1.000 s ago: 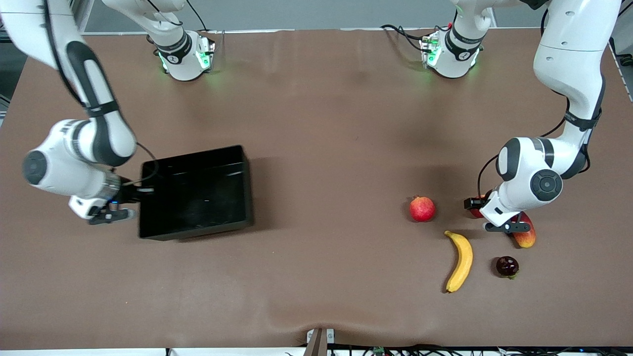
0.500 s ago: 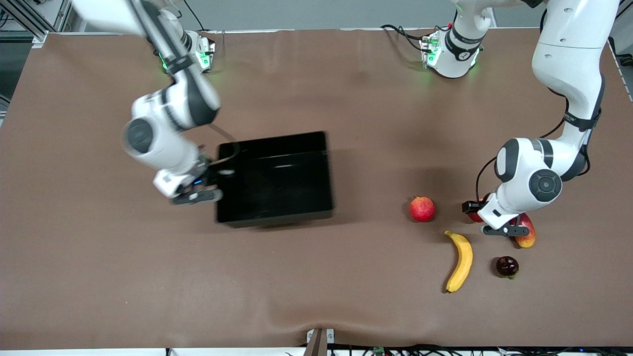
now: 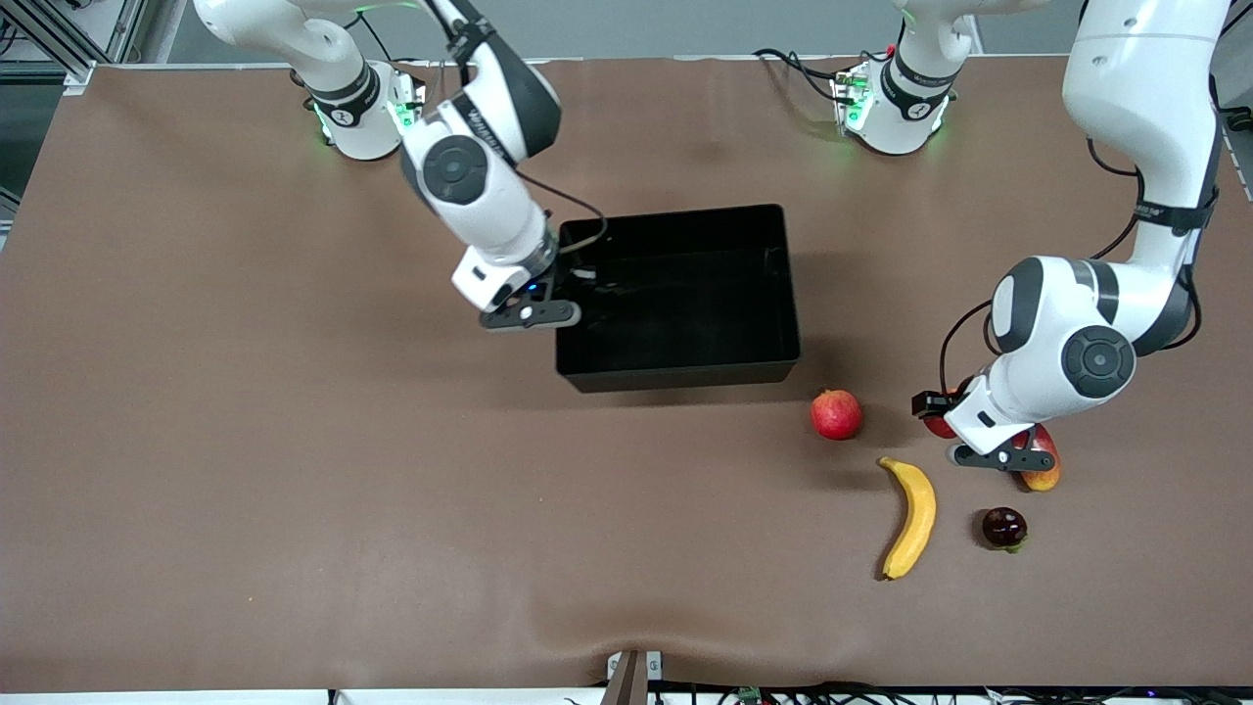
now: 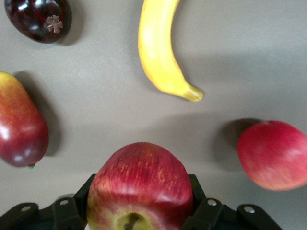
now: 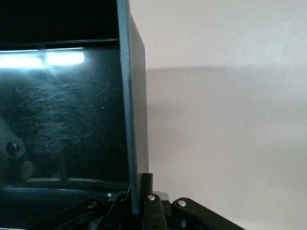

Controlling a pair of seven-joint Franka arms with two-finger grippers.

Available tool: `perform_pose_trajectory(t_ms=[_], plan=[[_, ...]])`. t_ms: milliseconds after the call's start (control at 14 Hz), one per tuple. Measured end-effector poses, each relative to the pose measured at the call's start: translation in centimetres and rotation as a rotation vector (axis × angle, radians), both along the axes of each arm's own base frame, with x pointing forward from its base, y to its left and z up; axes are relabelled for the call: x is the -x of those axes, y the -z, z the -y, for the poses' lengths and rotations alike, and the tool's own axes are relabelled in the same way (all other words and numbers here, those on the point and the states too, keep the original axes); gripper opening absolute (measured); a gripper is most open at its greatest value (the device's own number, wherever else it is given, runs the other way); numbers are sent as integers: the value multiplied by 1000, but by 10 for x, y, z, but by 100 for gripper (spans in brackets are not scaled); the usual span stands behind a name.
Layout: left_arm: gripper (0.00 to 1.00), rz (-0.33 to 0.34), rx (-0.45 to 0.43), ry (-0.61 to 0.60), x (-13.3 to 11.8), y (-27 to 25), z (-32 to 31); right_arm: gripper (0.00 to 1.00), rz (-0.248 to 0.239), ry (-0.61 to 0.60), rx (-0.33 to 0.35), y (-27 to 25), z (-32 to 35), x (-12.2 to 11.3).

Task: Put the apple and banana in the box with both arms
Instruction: 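Grasp the apple with the left gripper while the right gripper drags the tray, then lift the apple with the left gripper while the right gripper releases the tray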

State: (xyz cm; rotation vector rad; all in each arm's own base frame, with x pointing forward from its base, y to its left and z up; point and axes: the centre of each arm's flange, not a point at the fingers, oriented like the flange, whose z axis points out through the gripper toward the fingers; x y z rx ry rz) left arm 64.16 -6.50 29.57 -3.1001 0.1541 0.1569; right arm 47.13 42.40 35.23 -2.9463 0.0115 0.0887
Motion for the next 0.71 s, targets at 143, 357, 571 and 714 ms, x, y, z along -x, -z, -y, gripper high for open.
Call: perform_pose_trajectory(t_ms=[143,357,571,714], plan=[[76,-16,0,10,-1,-18,8,4,-27,-5,27,26,-25,14],[76,-20,12,39,2,-37,27,4,-31,-39,81,62,-43,18],[76,-12,47,48,7,-52,47,4,-18,-30,82,79,-45,14],[76,-40,58,33,12,-54,53,9,-12,-7,78,84,-49,13]])
